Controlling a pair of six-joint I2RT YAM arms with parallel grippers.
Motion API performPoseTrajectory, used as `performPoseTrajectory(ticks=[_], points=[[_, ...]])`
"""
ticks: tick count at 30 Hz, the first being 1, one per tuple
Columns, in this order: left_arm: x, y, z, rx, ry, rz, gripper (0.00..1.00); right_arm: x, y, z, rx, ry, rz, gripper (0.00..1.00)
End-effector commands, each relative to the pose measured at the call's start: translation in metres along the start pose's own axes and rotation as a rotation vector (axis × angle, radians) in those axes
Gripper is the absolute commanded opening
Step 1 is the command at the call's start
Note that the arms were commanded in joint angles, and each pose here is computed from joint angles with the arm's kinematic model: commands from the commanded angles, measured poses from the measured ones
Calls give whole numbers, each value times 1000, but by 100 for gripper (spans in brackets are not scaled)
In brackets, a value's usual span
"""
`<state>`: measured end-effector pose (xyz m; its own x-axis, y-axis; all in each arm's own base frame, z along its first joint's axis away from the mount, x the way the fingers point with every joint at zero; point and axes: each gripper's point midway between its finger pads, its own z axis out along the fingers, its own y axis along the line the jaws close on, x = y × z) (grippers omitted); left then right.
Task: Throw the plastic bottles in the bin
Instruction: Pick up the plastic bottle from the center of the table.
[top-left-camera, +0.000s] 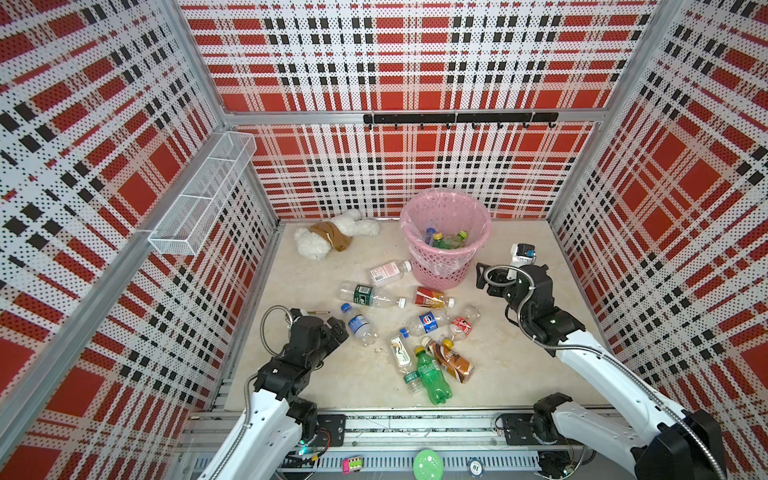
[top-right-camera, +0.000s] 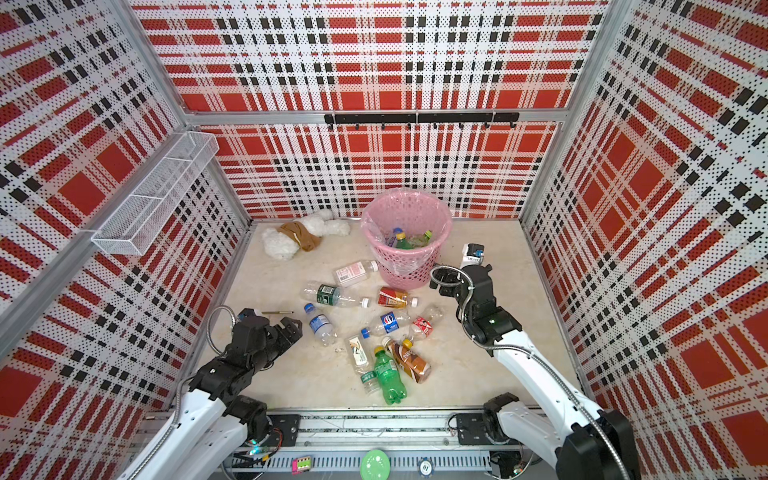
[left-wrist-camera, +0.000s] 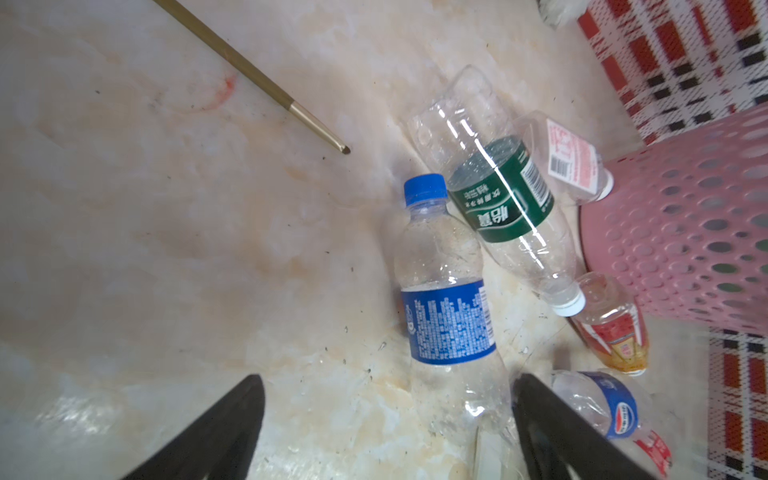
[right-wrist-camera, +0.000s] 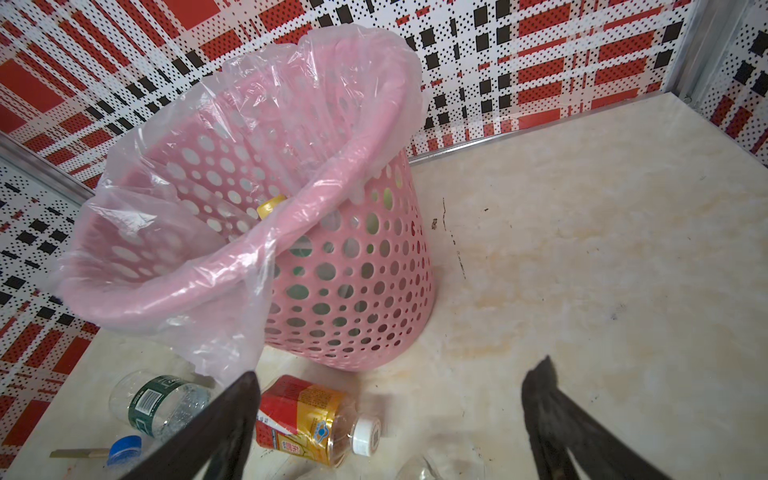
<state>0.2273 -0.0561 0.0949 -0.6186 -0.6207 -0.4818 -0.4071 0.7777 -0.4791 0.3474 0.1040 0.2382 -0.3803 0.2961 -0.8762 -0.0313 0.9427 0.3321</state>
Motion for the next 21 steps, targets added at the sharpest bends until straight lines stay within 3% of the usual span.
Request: performPoseTrajectory(ticks=[1, 8, 16, 21], points=[[-19, -24, 10, -24, -40, 43, 92, -25, 4, -12, -15, -80, 28, 100], [-7, -56, 58, -75, 34, 143, 90, -27, -5, -27, 13, -102, 33, 100], [13, -51, 88, -121, 113, 162, 86, -30, -8, -31, 24, -114, 2, 100], [19, -46, 95, -143, 135, 167, 74, -27, -7, -28, 18, -108, 8, 100]])
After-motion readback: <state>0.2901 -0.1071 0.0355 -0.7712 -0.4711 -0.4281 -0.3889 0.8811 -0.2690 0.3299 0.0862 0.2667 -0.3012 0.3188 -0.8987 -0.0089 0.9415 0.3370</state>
